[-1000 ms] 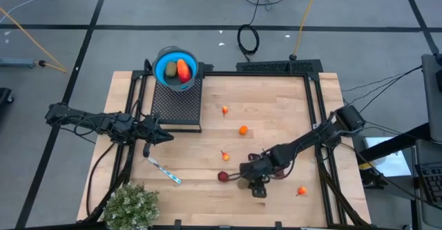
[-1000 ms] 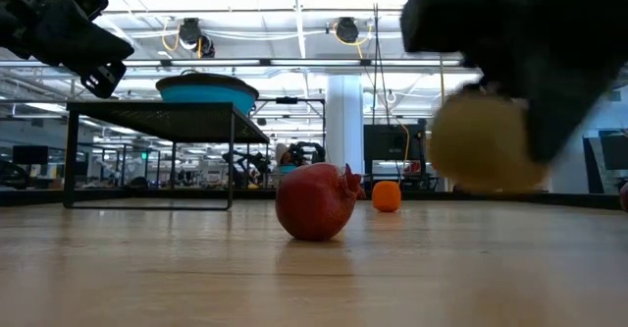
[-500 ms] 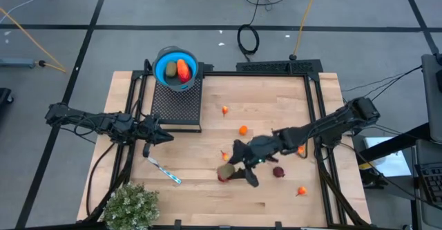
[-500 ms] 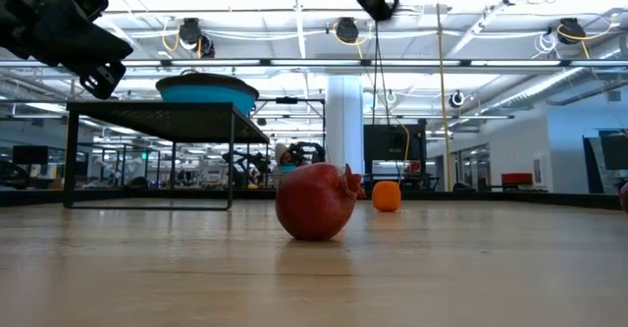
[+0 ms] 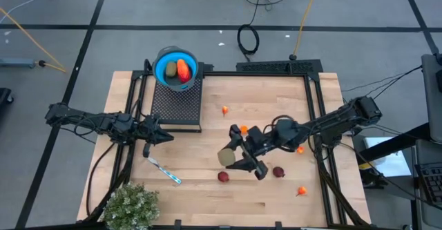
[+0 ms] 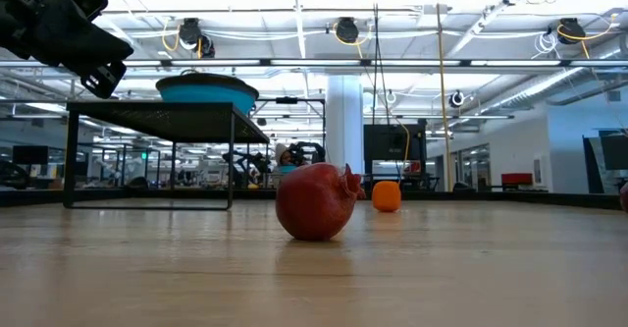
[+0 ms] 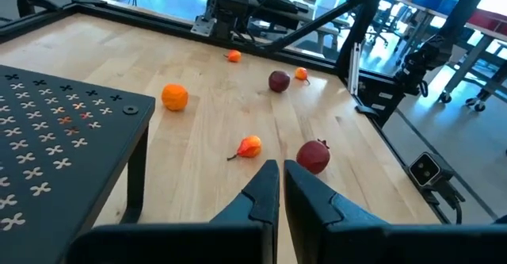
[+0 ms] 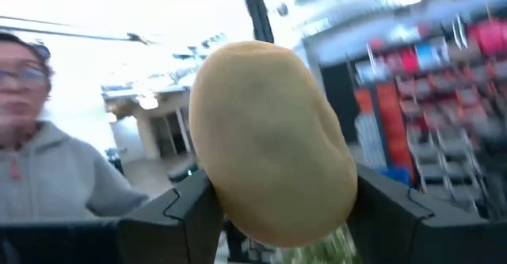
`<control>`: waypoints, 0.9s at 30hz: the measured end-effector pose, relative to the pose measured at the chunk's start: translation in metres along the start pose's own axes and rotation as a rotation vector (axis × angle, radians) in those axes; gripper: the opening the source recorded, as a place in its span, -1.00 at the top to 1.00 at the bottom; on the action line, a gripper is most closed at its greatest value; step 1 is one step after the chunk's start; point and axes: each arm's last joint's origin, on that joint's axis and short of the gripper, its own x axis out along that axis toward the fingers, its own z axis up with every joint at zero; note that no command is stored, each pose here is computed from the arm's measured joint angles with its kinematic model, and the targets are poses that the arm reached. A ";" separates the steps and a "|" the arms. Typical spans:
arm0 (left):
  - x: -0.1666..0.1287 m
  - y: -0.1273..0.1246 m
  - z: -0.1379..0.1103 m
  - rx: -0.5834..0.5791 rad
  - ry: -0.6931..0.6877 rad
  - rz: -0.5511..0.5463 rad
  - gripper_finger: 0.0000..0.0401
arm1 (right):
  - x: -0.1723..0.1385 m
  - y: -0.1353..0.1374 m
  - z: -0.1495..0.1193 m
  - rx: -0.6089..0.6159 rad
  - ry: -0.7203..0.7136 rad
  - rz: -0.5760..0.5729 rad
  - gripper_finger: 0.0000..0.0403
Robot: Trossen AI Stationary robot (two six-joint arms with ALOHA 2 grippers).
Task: Pick & Place Fruit
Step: Put the kiwi into the blue strainer bowl on the shelf
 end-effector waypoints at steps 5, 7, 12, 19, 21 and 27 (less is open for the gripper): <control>0.000 0.000 0.000 0.000 0.000 0.000 0.90 | -0.002 0.010 0.016 -0.114 -0.137 0.170 -0.05; 0.000 0.000 0.000 0.000 0.001 0.001 0.90 | -0.003 0.013 0.020 -0.181 -0.180 0.237 -0.05; 0.000 0.000 0.000 0.009 0.000 0.001 0.90 | -0.008 0.023 0.030 -0.349 -0.288 0.387 -0.05; 0.000 0.000 0.000 0.018 0.000 0.004 0.90 | -0.010 0.025 0.031 -0.474 -0.319 0.448 -0.05; 0.000 0.000 0.000 0.018 0.000 0.004 0.90 | -0.010 0.025 0.031 -0.471 -0.319 0.447 -0.05; 0.000 0.000 0.000 0.020 0.000 0.004 0.90 | -0.006 0.020 0.028 -0.363 -0.286 0.303 -0.05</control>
